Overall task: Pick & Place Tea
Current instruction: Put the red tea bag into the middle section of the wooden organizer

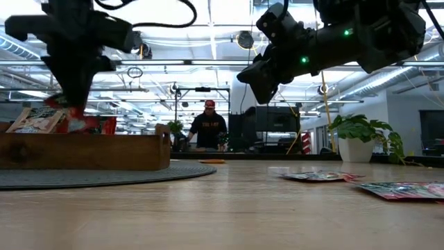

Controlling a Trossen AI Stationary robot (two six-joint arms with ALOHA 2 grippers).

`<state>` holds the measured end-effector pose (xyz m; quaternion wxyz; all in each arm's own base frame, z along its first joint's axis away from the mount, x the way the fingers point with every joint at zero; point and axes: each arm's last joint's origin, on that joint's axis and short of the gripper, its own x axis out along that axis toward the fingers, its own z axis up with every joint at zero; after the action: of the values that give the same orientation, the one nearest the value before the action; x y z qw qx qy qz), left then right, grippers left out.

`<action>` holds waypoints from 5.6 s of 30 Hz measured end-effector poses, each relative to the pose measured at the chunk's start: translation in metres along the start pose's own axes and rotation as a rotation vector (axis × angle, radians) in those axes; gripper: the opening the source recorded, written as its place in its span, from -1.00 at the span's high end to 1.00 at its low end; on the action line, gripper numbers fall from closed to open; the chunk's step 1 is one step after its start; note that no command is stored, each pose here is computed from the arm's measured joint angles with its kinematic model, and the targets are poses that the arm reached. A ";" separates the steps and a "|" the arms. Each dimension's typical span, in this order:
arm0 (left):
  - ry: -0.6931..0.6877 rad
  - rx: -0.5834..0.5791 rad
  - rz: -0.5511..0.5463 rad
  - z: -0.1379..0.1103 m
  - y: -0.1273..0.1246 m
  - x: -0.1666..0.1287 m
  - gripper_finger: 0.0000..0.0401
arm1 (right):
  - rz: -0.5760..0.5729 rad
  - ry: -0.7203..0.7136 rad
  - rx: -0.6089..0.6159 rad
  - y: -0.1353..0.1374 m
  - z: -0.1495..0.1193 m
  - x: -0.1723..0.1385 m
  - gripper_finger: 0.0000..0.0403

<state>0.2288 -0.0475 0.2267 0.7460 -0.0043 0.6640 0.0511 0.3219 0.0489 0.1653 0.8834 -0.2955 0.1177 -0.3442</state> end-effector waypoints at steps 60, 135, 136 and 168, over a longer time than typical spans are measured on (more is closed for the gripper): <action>-1.177 0.053 0.032 -0.019 0.004 -0.097 -0.03 | 0.027 -0.017 -0.031 0.007 0.007 -0.016 0.68; -1.252 -0.116 0.091 -0.040 0.025 -0.041 -0.03 | 1.109 0.925 0.125 0.033 -0.042 -0.040 0.39; -1.251 -0.116 0.091 -0.040 0.025 -0.041 -0.03 | 1.111 0.917 0.133 0.028 -0.035 -0.039 0.35; -1.252 -0.117 0.091 -0.040 0.025 -0.041 -0.03 | 1.025 1.031 -0.195 0.045 -0.013 -0.049 -0.56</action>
<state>0.1826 -0.0289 0.2643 0.9889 0.0140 0.0971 0.1118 0.3047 0.1034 0.1279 0.7354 -0.0811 0.6721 0.0291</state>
